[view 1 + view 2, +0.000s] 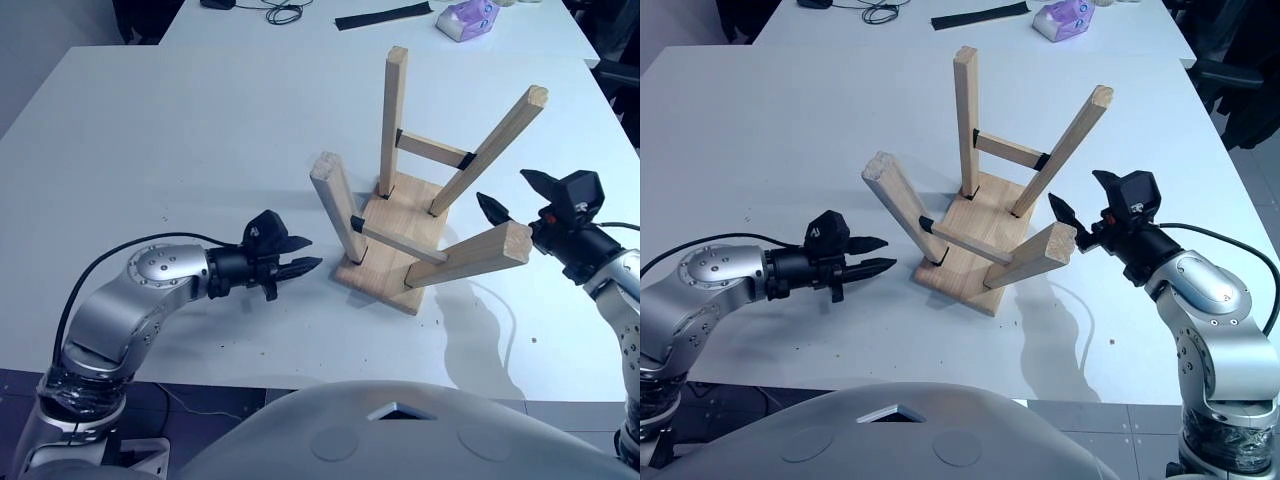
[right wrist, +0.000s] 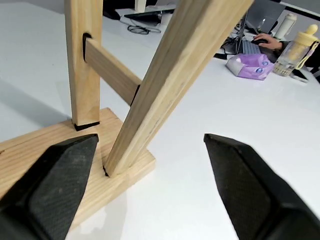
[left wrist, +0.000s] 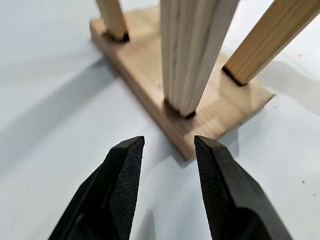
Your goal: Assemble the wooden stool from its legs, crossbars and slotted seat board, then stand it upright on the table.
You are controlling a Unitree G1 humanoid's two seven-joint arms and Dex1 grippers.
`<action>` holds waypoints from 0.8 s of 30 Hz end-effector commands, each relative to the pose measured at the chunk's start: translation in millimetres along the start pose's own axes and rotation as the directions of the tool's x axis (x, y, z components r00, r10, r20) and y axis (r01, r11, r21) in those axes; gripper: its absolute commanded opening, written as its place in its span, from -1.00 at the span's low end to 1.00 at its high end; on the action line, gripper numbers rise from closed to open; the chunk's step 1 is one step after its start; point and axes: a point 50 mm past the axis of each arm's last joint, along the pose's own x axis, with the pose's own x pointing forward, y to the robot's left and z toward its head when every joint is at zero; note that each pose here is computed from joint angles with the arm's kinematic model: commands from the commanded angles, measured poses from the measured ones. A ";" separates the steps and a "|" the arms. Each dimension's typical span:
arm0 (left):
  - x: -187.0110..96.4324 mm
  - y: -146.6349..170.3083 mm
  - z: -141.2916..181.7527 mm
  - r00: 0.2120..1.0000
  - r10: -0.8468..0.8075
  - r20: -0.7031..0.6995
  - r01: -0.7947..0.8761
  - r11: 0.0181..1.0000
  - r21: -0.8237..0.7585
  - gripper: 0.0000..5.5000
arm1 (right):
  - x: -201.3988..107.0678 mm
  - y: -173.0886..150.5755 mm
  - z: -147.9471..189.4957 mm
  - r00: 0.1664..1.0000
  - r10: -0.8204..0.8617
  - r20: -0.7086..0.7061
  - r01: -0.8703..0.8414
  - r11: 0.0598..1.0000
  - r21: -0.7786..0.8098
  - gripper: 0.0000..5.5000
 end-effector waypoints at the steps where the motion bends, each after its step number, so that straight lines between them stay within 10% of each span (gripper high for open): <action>1: -1.0 -12.1 6.7 0.995 -0.100 0.012 0.099 0.994 0.039 -0.32 | 4.0 2.0 5.7 0.998 0.050 0.026 -0.049 0.999 -0.016 0.42; 24: 45.9 -13.8 -0.1 0.985 -0.147 0.086 0.163 0.957 -0.239 -0.32 | 57.0 -53.5 -20.8 0.975 -0.201 -0.094 0.159 0.930 -0.332 0.42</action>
